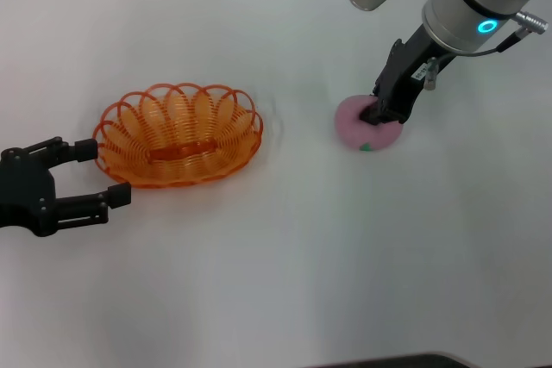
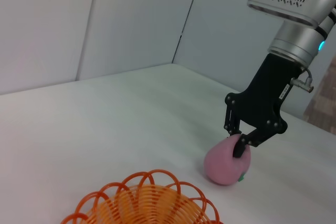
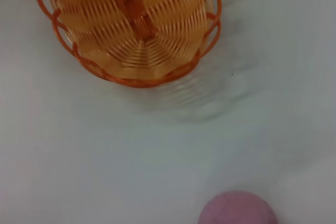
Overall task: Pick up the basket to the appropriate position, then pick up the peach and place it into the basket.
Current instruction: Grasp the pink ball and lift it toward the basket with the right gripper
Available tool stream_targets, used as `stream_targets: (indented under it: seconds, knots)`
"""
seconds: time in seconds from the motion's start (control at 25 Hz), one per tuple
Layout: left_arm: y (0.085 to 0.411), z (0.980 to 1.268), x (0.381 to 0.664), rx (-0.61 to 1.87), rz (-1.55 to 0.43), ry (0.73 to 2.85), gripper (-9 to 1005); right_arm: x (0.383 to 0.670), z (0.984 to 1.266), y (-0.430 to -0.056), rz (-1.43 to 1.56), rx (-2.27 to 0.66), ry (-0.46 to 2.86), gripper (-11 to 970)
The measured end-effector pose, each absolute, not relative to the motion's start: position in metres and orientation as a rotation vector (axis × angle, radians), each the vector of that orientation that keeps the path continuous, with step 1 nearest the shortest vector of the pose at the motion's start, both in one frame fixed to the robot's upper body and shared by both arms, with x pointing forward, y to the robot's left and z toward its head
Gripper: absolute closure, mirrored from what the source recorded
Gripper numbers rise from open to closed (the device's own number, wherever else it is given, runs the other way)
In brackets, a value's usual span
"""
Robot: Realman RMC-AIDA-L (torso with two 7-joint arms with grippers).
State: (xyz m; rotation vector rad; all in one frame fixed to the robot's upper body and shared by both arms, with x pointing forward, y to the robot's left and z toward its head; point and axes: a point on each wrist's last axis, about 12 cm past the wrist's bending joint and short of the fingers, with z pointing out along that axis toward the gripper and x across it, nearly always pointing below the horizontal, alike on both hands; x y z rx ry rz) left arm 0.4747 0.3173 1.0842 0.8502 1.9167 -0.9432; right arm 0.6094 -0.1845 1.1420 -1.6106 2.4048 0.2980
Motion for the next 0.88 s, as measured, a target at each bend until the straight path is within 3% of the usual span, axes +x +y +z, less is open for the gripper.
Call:
stream_targets:
  seconds: [0.4, 0.88]
  knots:
    - [0.3171, 1.0841, 0.4747, 0.853, -0.944, 1.917, 90, 0.6091, 1.1417, -0.1846, 0.292, -1.618, 2.406, 895]
    - [0.3180, 1.0834, 0.4735, 0.848, -0.943, 1.921, 91, 0.6085, 1.1475, -0.1854, 0.303, -1.622, 2.401, 903]
